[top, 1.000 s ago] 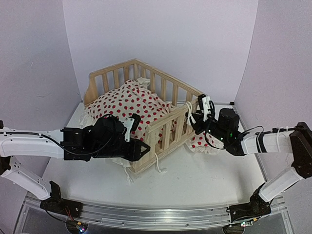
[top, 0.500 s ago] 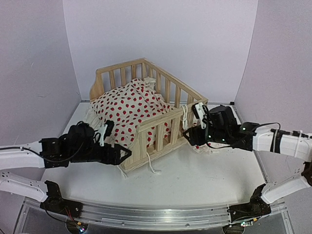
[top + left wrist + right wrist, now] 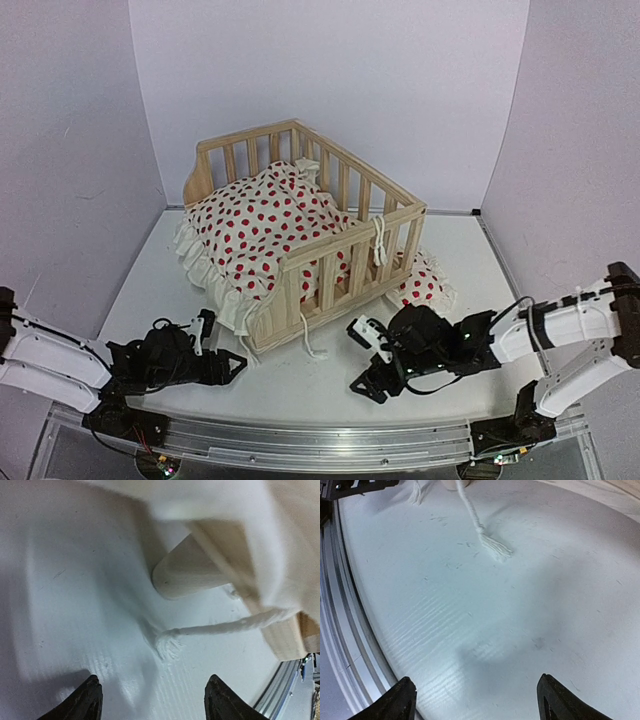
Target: Set up the pet bed
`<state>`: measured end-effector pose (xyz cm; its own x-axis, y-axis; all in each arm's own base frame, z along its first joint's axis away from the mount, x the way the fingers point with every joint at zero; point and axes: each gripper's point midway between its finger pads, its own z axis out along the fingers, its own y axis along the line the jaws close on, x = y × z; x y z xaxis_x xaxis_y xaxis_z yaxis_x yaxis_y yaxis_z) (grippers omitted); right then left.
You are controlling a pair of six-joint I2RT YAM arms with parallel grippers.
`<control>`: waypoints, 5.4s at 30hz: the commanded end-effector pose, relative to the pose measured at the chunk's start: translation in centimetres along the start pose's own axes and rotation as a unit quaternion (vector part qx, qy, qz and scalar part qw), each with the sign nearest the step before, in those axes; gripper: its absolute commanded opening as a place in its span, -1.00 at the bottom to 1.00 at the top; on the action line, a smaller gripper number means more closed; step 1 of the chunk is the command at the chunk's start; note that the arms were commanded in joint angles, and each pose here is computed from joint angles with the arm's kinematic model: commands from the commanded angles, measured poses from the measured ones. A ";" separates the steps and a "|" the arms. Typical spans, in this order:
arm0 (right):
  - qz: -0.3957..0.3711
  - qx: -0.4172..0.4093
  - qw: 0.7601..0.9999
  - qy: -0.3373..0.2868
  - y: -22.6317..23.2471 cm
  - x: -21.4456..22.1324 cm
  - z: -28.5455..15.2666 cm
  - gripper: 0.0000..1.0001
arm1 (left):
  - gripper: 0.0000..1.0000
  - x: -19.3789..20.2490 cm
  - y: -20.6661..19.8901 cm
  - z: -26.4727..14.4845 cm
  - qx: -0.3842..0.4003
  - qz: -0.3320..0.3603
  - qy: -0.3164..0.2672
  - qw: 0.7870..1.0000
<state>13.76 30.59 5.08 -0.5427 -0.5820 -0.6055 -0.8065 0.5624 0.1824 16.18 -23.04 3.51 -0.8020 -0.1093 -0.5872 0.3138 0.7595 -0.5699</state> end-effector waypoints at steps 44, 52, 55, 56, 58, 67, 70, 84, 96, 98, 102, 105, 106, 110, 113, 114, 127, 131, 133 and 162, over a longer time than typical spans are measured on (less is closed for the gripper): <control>0.106 -0.147 0.959 -0.219 11.0 -12.3 1.7 -1.00 | -1.00 5.1 -13.2 -2.9 0.272 -0.036 0.091 0.957; 0.096 -0.210 0.930 -0.284 14.2 -17.4 -1.7 -1.00 | -1.00 2.6 -13.8 -3.2 0.262 0.020 0.010 0.965; 0.094 -0.212 0.917 -0.323 14.8 -19.0 -2.3 -1.00 | -1.00 1.8 -14.4 -3.0 0.260 0.044 -0.012 0.965; 0.092 -0.208 0.915 -0.333 15.1 -19.4 -2.3 -1.00 | -1.00 1.6 -14.6 -3.0 0.260 0.052 -0.017 0.964; 0.082 -0.196 0.911 -0.353 15.6 -19.9 -2.3 -1.00 | -1.00 1.6 -14.7 -2.9 0.258 0.061 -0.022 0.964; 0.037 -0.129 0.906 -0.402 17.0 -21.0 0.0 -1.00 | -0.96 3.1 -14.7 -3.3 0.260 0.098 -0.018 0.960; 0.024 -0.116 0.902 -0.416 17.8 -21.6 0.1 -1.00 | -0.96 3.3 -14.5 -3.4 0.260 0.104 -0.018 0.960; 0.010 -0.002 0.949 -0.315 16.0 -19.1 4.1 -0.49 | -0.96 3.1 -14.3 -4.0 0.263 0.096 -0.025 0.960; 0.057 -0.001 0.990 -0.132 13.8 -13.0 -0.6 0.37 | -0.97 3.2 -15.1 -4.4 0.279 0.094 -0.017 0.956; 0.054 -0.018 0.989 -0.133 13.8 -12.8 -1.4 0.38 | -0.96 3.0 -15.2 -4.6 0.282 0.095 -0.021 0.955; 0.028 -0.008 0.989 -0.143 11.9 -12.6 -2.5 0.38 | -0.97 2.6 -15.6 -4.7 0.282 0.096 -0.028 0.954; 0.063 0.008 0.982 -0.175 8.6 -13.2 -2.6 0.09 | -0.97 2.5 -15.4 -4.4 0.274 0.097 -0.029 0.956; 0.110 0.002 0.974 -0.197 7.4 -14.0 -2.9 -0.03 | -0.97 2.6 -15.3 -4.3 0.271 0.098 -0.028 0.957; 0.220 -0.064 0.937 -0.263 7.9 -16.2 -2.5 0.08 | -0.97 2.9 -15.3 -3.9 0.265 0.100 -0.019 0.959; 0.235 -0.056 0.931 -0.275 7.6 -16.3 -0.7 0.09 | -0.98 2.9 -15.4 -3.9 0.264 0.101 -0.018 0.959; 0.234 -0.052 0.930 -0.280 7.4 -16.3 -0.2 0.08 | -0.98 2.8 -15.5 -3.9 0.265 0.101 -0.019 0.959; 0.269 -0.004 0.911 -0.312 5.3 -16.2 2.5 -0.11 | -0.98 2.2 -17.0 -4.0 0.277 0.108 -0.025 0.954; 0.278 0.009 0.908 -0.315 4.7 -15.8 2.7 -0.12 | -0.98 2.4 -16.7 -3.9 0.274 0.109 -0.021 0.955; 0.279 0.013 0.907 -0.315 4.5 -15.6 2.8 -0.11 | -0.98 2.4 -16.6 -4.0 0.274 0.107 -0.023 0.956; 0.280 -0.191 0.835 -0.434 12.2 -23.4 -4.7 -1.00 | -1.00 1.5 -17.3 -3.5 0.263 0.122 -0.043 0.956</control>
<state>17.03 47.08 20.58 -0.6188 0.3899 -0.6819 -0.5395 0.4199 0.7298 7.51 -32.62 11.05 -0.6656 0.0247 -0.7459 0.6912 0.3975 -0.6036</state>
